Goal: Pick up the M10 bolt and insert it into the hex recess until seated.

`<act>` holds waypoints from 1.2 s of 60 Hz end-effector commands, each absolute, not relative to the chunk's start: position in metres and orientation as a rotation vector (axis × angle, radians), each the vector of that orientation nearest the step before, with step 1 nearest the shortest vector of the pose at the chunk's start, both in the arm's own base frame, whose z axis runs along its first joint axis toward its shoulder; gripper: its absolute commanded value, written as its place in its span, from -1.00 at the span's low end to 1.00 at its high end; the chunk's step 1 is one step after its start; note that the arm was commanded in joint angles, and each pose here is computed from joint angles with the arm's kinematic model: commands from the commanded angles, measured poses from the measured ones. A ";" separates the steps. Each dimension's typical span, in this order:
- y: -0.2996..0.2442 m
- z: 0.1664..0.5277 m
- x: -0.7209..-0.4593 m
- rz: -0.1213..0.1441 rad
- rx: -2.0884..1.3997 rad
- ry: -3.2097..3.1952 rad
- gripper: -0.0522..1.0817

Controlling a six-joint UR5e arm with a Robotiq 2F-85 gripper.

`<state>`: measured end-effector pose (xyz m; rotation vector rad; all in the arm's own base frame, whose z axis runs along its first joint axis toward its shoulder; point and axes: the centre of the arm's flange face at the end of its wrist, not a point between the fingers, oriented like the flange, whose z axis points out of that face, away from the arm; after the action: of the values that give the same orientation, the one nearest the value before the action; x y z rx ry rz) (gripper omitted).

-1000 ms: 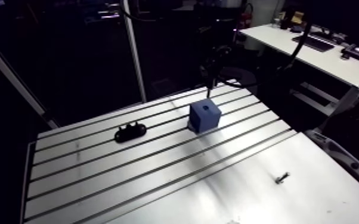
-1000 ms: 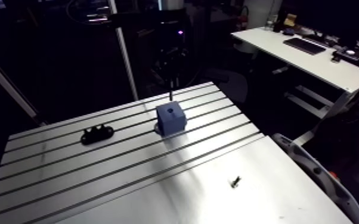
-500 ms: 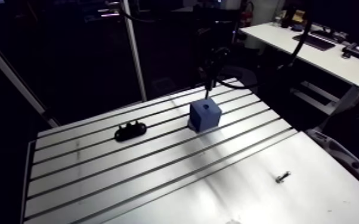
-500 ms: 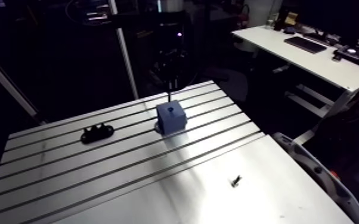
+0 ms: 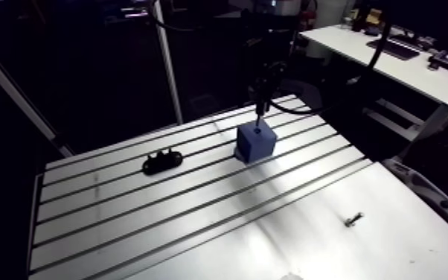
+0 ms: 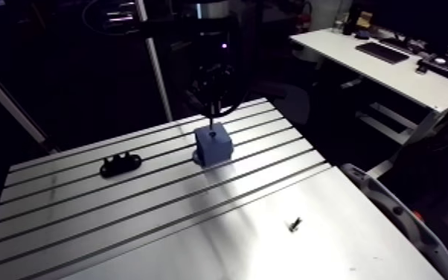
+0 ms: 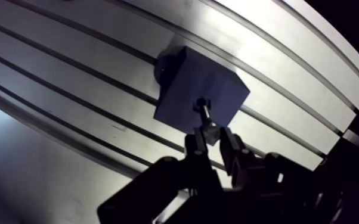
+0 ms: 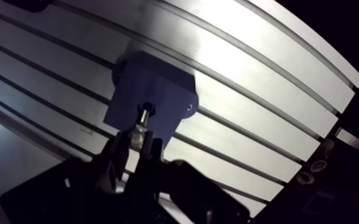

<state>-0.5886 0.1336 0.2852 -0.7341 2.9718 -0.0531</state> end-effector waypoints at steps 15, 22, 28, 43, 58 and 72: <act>0.133 0.281 -0.588 -0.060 -0.732 2.966 0.62; 0.134 0.280 -0.589 -0.061 -0.734 2.965 0.62; 0.134 0.275 -0.589 -0.067 -0.730 2.958 0.62; 0.134 0.273 -0.590 -0.070 -0.732 2.955 0.62; 0.135 0.273 -0.589 -0.069 -0.727 2.954 0.62; 0.135 0.271 -0.588 -0.074 -0.726 2.951 0.62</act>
<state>-0.5891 0.1350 0.2725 -0.7272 2.9544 -0.0702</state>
